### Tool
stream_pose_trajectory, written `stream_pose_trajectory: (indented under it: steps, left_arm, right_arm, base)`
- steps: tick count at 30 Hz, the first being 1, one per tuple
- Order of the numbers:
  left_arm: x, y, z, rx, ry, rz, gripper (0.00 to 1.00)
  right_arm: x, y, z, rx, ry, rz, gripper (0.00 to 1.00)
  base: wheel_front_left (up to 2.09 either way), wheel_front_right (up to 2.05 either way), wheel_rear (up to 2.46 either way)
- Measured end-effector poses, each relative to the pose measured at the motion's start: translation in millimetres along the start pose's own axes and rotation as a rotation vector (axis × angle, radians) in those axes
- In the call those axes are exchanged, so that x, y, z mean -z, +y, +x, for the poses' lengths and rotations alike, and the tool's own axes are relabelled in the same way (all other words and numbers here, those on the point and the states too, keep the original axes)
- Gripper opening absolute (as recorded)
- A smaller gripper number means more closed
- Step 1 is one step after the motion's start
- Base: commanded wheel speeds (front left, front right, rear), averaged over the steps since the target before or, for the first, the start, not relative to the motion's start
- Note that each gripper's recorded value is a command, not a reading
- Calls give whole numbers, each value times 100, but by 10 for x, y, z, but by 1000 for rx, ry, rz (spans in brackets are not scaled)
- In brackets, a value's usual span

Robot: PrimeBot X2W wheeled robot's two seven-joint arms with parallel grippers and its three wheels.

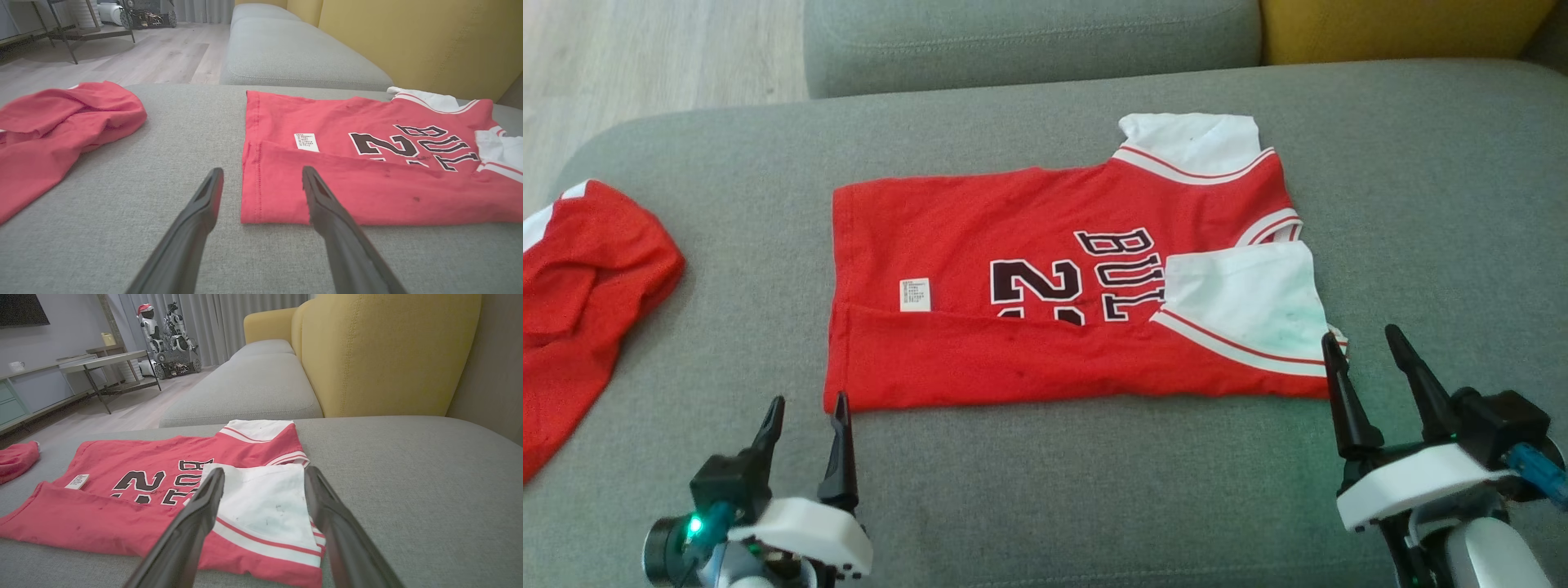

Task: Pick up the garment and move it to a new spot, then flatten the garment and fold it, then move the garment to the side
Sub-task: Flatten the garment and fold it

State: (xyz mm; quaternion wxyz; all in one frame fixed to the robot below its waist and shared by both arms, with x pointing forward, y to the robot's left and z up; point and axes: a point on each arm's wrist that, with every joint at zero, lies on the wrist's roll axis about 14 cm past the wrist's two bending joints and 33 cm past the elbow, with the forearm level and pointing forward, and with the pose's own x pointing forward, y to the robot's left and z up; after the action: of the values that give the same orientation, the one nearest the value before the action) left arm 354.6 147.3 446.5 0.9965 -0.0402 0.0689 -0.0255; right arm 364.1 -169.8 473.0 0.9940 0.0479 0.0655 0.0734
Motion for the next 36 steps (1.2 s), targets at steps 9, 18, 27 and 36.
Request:
stream_pose_trajectory:
  steps: [9, 18, 27, 36]
  left_arm:
    - [25, -82, 301, 59, 50, -9, 100]
    - [581, -32, 435, 53, 288, -82, 100]
    - [753, -66, 578, 60, 381, -147, 0]
    - [719, -44, 566, 63, 355, -139, 0]
  right_arm:
    - [235, -100, 164, 21, 89, 9, 100]
    - [810, -324, 223, 85, 315, 40, 100]
    - [1021, -297, 300, 92, 401, 119, 0]
    - [964, -235, 306, 80, 372, 170, 0]
  base:
    - [0, 0, 0]
    - [0, 0, 0]
    - [0, 0, 0]
    - [0, 0, 0]
